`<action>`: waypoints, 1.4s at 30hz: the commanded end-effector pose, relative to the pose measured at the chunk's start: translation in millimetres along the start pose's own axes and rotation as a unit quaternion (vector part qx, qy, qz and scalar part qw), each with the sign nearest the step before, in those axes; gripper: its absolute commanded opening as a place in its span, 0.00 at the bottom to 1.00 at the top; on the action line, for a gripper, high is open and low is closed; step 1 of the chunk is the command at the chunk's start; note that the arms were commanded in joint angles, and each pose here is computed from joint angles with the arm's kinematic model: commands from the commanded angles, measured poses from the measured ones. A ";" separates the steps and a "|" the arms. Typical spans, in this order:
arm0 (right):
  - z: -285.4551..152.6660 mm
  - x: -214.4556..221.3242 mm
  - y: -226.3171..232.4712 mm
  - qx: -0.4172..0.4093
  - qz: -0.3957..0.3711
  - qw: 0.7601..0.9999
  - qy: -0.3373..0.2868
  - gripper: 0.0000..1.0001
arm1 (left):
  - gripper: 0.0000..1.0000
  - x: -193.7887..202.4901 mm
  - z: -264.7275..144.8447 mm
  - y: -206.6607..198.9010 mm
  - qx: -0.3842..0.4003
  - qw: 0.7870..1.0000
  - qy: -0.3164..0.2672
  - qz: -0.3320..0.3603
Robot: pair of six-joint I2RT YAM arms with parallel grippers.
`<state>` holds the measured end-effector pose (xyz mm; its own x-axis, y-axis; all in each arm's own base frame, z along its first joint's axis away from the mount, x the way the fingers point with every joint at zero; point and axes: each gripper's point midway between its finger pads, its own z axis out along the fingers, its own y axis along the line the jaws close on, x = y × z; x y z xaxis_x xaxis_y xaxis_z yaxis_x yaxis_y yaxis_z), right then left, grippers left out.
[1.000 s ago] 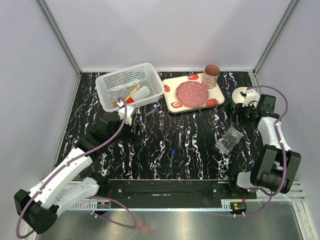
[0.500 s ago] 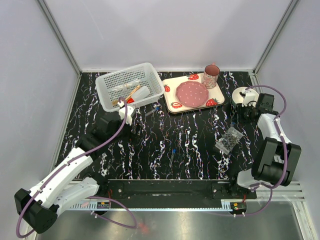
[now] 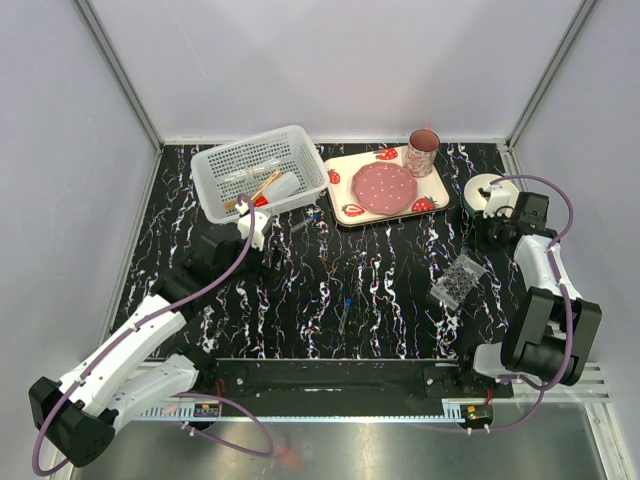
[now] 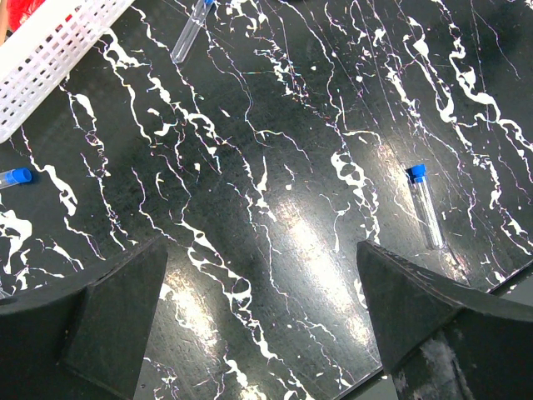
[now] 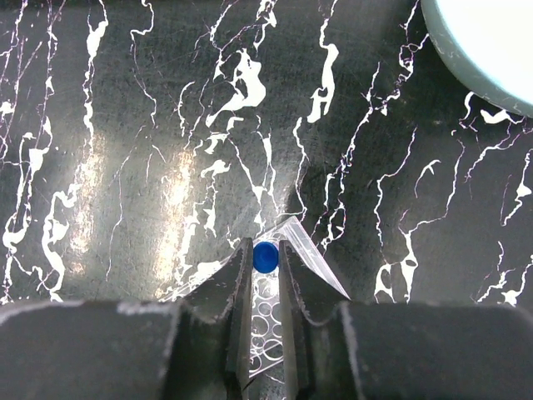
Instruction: Organize the chemistry lab equipment
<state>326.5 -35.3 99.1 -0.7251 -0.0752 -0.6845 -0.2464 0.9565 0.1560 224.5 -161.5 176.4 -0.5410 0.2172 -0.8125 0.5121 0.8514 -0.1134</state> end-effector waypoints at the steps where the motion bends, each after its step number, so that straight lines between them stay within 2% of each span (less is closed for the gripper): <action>1: -10.4 -12.2 -0.1 0.011 -0.024 0.999 -0.030 0.20 | 0.99 -5.3 0.4 -2.7 0.009 1.000 -0.012 0.006; 25: -14.6 -1.0 8.0 -0.003 -0.045 0.999 -0.019 0.20 | 0.99 -4.6 -0.1 -4.5 0.015 1.000 -0.012 0.007; 42: -20.8 9.6 11.9 -0.002 -0.056 0.998 -0.007 0.25 | 0.99 -5.2 -0.8 -6.8 0.021 1.000 -0.013 0.007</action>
<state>307.7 -32.1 100.4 -0.7056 -0.1595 -0.6904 -0.3108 0.9453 0.0993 222.1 -164.6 176.5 -0.5431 0.2187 -0.8107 0.5268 0.8405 -0.1262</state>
